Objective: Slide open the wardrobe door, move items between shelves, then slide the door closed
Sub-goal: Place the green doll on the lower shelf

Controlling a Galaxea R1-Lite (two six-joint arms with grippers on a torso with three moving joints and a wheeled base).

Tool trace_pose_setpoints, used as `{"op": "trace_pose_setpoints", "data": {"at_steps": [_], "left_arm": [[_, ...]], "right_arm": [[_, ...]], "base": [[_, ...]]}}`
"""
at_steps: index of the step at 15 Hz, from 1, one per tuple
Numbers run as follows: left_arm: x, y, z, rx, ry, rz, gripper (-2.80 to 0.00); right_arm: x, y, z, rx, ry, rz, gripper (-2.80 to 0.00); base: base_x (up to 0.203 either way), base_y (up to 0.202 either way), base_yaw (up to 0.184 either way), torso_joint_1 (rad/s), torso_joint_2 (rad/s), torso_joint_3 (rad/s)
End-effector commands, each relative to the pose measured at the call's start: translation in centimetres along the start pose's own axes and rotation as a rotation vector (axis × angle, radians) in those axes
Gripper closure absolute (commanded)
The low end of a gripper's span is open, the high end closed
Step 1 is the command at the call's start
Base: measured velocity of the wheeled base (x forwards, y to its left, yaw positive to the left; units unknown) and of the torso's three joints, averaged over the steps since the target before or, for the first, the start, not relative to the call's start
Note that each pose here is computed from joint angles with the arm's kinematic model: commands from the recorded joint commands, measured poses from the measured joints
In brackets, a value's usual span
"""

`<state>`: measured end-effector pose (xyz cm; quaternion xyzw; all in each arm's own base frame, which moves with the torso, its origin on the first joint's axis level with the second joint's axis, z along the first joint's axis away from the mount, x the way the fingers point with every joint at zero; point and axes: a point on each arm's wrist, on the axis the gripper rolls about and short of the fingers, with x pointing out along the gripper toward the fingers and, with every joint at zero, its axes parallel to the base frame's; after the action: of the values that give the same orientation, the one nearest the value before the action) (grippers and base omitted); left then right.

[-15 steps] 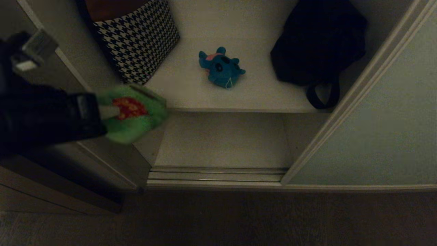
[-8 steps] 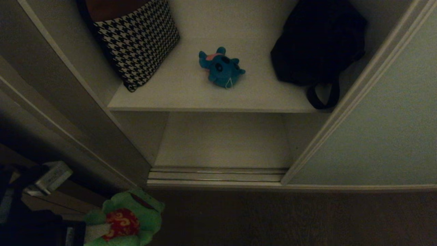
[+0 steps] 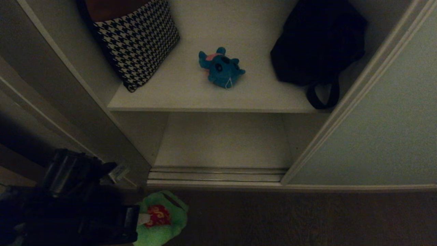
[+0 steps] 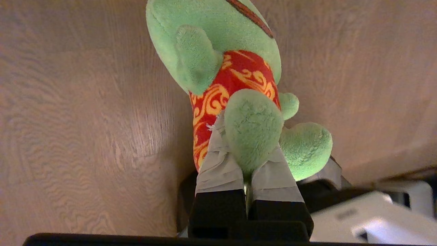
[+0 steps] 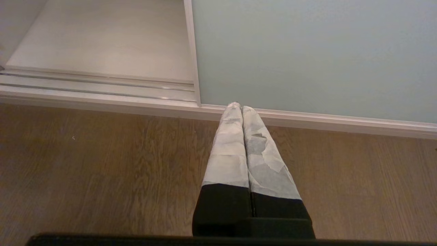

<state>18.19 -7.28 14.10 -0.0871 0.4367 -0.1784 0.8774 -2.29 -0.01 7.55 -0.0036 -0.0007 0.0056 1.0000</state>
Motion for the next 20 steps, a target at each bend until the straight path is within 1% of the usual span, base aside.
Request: {"op": "trace_pose_setpoints", "data": {"at_steps": [1,2,4,8,10,13,14,16,18,19,20], "left_arm": [[4.1,0.6,0.3,-0.021,0.110,0.030,0.00],[5.5,0.8,0.6,-0.023,0.122,0.033,0.00],[8.2,1.2,1.5,-0.031,0.116,0.036,0.00],[12.5,1.9,4.2,-0.035,0.025,0.029,0.00],[14.6,2.3,4.8,-0.033,-0.006,0.023,0.00],[16.9,2.8,5.0,-0.036,0.000,0.026,0.00],[17.5,3.1,5.3,-0.039,-0.021,0.027,0.00],[18.4,3.8,6.3,-0.034,-0.095,0.024,0.00],[18.9,4.2,7.6,-0.026,-0.199,0.050,0.00],[19.2,4.5,8.4,-0.014,-0.263,0.063,0.00],[19.7,4.8,8.9,0.011,-0.306,0.069,0.00]], "right_arm": [[0.0,0.0,0.0,0.000,-0.002,0.001,0.00],[0.0,0.0,0.0,0.000,-0.002,0.001,0.00],[0.0,0.0,0.0,0.000,-0.002,0.001,0.00],[0.0,0.0,0.0,0.000,-0.002,0.001,0.00],[0.0,0.0,0.0,0.000,-0.002,0.001,0.00],[0.0,0.0,0.0,0.000,-0.002,0.001,0.00],[0.0,0.0,0.0,0.000,-0.002,0.001,0.00],[0.0,0.0,0.0,0.000,-0.002,0.001,0.00],[0.0,0.0,0.0,0.000,-0.002,0.001,0.00],[0.0,0.0,0.0,0.000,-0.002,0.001,0.00],[0.0,0.0,0.0,0.000,-0.002,0.001,0.00]], "base": [[0.000,0.000,0.000,0.000,0.00,0.000],[0.000,0.000,0.000,0.000,0.00,0.000],[0.000,0.000,0.000,0.000,0.00,0.000],[0.000,0.000,0.000,0.000,0.00,0.000],[0.000,0.000,0.000,0.000,0.00,0.000],[0.000,0.000,0.000,0.000,0.00,0.000],[0.000,0.000,0.000,0.000,0.00,0.000],[0.000,0.000,0.000,0.000,0.00,0.000],[0.000,0.000,0.000,0.000,0.00,0.000],[0.000,0.000,0.000,0.000,0.00,0.000],[0.000,0.000,0.000,0.000,0.00,0.000]]}}
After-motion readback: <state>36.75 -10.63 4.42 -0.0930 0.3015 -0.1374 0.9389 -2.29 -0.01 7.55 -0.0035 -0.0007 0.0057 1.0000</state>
